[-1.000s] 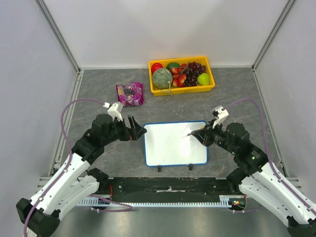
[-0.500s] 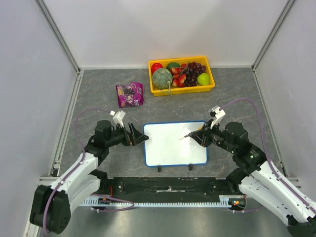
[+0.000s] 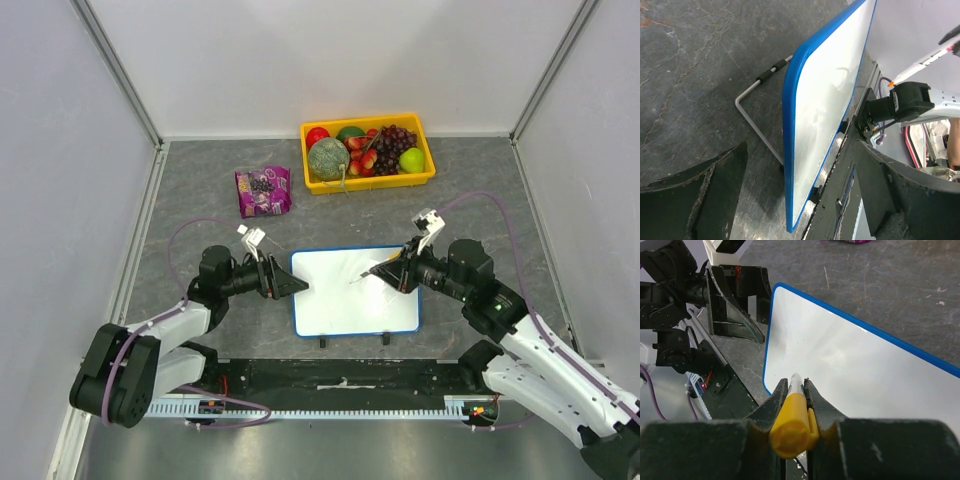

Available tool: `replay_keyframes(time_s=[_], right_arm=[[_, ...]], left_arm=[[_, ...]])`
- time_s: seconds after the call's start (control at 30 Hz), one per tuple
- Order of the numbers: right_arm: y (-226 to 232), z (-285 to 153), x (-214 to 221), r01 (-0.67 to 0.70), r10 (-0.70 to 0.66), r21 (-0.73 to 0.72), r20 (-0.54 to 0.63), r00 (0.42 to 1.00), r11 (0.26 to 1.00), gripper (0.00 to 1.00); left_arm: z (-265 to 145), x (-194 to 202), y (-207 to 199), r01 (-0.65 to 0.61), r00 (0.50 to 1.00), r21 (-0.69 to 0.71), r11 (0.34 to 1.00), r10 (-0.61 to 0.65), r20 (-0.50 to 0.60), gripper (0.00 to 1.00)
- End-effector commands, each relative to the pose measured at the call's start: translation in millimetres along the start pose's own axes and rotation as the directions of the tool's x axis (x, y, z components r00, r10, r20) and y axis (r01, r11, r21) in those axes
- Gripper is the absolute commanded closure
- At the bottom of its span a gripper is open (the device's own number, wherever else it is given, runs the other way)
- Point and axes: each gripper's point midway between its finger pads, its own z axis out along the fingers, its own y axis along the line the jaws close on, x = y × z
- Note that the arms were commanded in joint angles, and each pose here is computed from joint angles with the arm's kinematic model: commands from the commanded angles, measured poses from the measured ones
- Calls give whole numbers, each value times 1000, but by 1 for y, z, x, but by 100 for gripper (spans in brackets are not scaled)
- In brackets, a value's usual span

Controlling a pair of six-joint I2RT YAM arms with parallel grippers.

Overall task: Write a sentence on the whiteboard
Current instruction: Hold the whiteboard at the corner of the board.

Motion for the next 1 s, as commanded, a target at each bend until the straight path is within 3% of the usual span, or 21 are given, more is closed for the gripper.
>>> replay_keyframes(time_s=[0.0, 0.47, 0.67, 0.97], right_arm=[[22, 10, -26, -10, 14, -88, 46, 999, 996, 100], [55, 38, -33, 64, -59, -60, 82, 995, 996, 100], [57, 45, -35, 125, -124, 5, 127, 984, 992, 100], [58, 49, -38, 186, -195, 72, 158, 968, 980, 100]], left_arm=[[3, -4, -11, -109, 994, 97, 989, 108, 13, 10], [6, 9, -7, -84, 994, 140, 987, 92, -52, 27], [6, 13, -5, -70, 995, 131, 989, 79, -60, 40], [3, 17, -9, -61, 995, 147, 987, 71, -68, 67]])
